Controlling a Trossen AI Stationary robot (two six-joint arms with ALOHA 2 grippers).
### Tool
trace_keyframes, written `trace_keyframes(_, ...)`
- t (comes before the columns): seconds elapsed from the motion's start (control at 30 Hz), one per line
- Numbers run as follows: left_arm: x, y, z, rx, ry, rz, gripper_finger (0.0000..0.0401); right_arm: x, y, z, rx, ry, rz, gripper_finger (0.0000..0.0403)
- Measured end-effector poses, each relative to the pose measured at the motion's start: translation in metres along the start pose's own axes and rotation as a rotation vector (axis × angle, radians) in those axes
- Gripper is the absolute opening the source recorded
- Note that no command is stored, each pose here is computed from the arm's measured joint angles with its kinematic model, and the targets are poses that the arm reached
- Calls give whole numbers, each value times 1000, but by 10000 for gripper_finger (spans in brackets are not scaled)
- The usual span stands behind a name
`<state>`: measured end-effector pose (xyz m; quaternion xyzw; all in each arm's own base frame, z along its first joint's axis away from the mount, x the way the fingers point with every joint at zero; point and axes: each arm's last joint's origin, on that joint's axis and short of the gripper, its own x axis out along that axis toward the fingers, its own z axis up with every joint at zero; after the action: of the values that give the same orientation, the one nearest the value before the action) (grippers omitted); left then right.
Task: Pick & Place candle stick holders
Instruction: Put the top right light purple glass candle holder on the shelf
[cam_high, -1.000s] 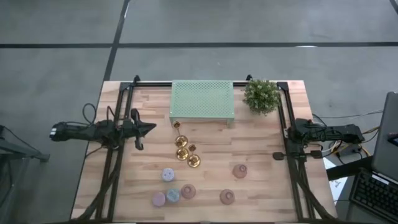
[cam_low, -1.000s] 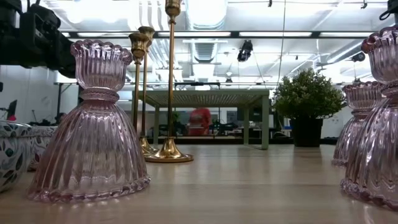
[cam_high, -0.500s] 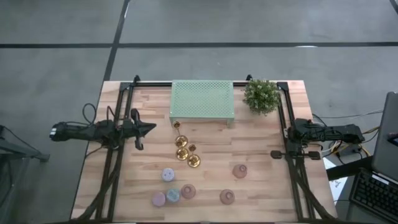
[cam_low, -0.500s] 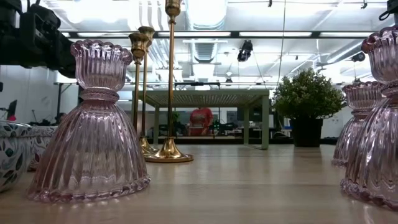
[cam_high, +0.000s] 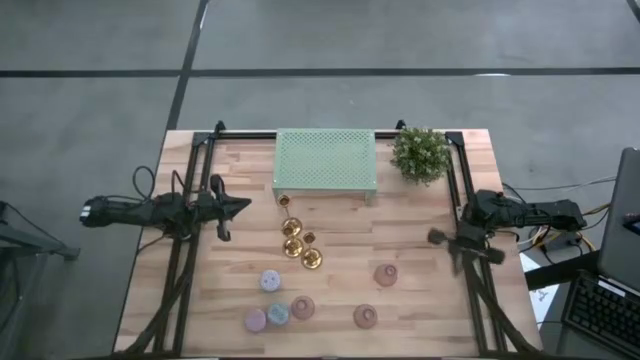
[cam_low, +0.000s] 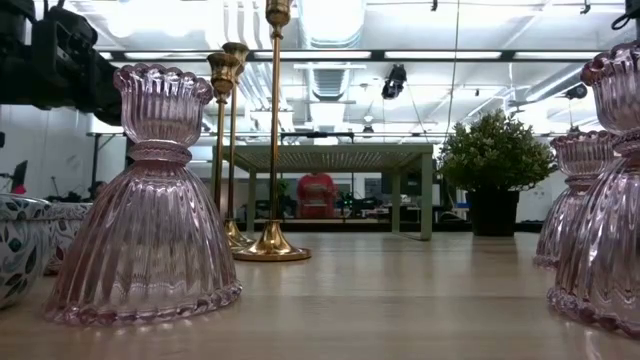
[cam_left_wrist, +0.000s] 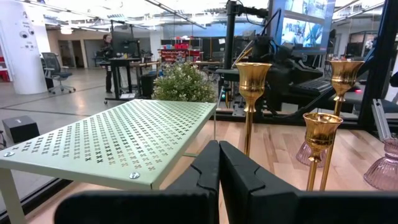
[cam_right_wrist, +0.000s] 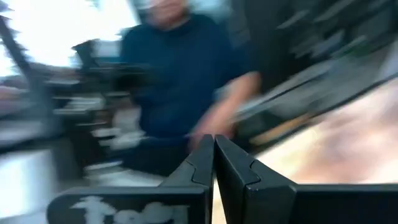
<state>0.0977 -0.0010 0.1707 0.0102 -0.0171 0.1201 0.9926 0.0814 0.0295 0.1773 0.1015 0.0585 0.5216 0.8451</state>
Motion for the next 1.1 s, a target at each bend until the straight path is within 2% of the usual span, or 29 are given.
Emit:
trace_keyframes(0.1,0,0,0,0,0,0,10,-1,-8,3,-236,-46,-303,8)
trace_keyframes(0.23,0,0,0,0,0,0,10,-6,-17,5,-382,-43,-670,8)
trace_keyframes(0.27,0,0,0,0,1,0,10,-7,-19,6,-360,-55,-738,8)
trace_keyframes(0.37,0,0,0,0,1,0,10,-10,-21,7,-156,-164,-870,8)
trace_keyframes(0.43,0,0,0,0,0,0,10,-15,-23,11,-78,-289,-1024,8)
trace_keyframes(0.5,0,0,0,0,0,-1,10,-18,-25,13,66,-447,-1100,8)
trace_keyframes(0.6,0,0,0,0,0,0,10,-22,-26,14,150,-575,-1225,8)
trace_keyframes(0.73,0,0,0,0,2,-1,10,-25,-26,15,136,-624,-1327,8)
trace_keyframes(0.87,0,0,0,0,1,-1,10,-26,-25,18,124,-662,-1325,8)
trace_keyframes(0.93,0,0,0,0,1,0,10,-25,-25,19,117,-649,-1278,8)
trace_keyframes(1.03,0,0,0,0,1,0,10,-20,-25,21,119,-608,-1130,8)
trace_keyframes(1.1,0,0,0,0,1,-1,10,-16,-26,20,163,-588,-1050,8)
